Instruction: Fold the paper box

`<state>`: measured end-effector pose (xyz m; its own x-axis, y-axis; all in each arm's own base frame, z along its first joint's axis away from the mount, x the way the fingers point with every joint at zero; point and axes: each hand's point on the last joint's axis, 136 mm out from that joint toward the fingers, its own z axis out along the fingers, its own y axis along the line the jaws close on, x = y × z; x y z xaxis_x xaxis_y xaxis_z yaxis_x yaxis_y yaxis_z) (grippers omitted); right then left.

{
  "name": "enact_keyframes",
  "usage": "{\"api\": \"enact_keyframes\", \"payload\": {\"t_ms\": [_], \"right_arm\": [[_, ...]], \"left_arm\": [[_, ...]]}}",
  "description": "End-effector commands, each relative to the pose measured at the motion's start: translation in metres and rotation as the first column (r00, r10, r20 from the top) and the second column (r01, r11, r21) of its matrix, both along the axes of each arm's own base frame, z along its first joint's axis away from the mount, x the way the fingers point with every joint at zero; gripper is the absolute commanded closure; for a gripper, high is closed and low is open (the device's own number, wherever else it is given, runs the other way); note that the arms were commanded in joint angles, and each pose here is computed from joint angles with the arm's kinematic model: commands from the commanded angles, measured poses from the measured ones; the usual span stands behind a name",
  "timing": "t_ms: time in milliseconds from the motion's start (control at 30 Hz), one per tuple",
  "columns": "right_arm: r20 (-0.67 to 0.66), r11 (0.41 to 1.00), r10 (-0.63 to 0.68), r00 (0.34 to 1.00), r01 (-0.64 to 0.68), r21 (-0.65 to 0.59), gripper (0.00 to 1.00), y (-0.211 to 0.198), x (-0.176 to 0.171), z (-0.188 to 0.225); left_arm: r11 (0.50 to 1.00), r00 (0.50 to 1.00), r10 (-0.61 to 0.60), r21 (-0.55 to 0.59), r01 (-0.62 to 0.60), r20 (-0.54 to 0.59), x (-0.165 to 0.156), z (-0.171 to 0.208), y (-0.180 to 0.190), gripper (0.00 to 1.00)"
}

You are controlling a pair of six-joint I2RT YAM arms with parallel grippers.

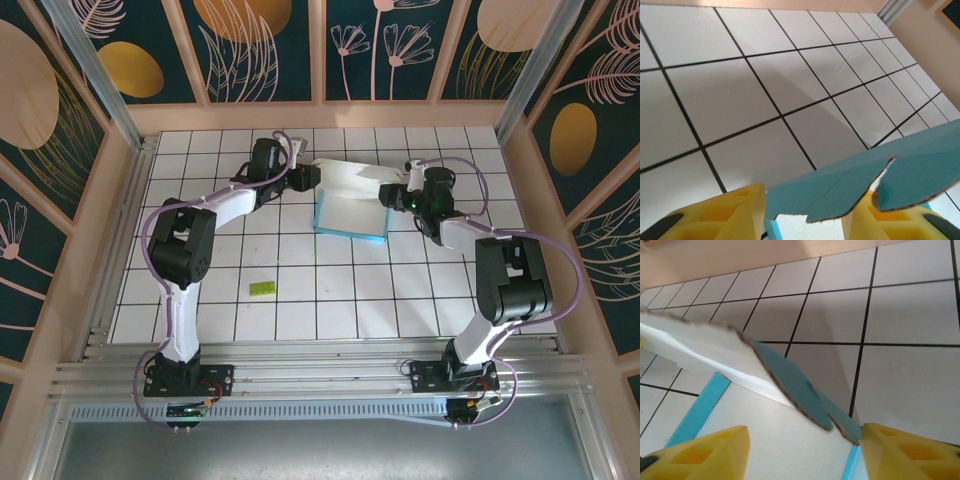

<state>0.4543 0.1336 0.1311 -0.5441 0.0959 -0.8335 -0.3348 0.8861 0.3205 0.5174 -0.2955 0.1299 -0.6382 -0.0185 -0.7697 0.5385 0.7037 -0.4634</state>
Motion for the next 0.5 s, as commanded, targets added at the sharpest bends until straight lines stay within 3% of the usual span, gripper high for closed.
{"api": "enact_keyframes", "payload": {"t_ms": [0, 200, 467], "right_arm": [[0.024, 0.999, 0.033, 0.999, -0.034, 0.004, 0.49, 0.006, 0.007, 0.004], [0.018, 0.999, 0.015, 1.000, -0.016, 0.035, 0.59, 0.007, 0.010, 0.005], [0.013, 0.999, -0.004, 1.000, 0.004, 0.049, 0.64, 0.006, 0.012, 0.005]], "left_arm": [[0.998, 0.998, -0.059, 0.002, 0.059, -0.016, -0.002, -0.009, -0.010, 0.60], [0.994, 0.996, -0.080, -0.078, 0.077, -0.028, -0.007, -0.003, -0.017, 0.73], [0.989, 0.994, -0.080, -0.132, 0.070, -0.071, -0.011, -0.003, -0.021, 0.77]]}}
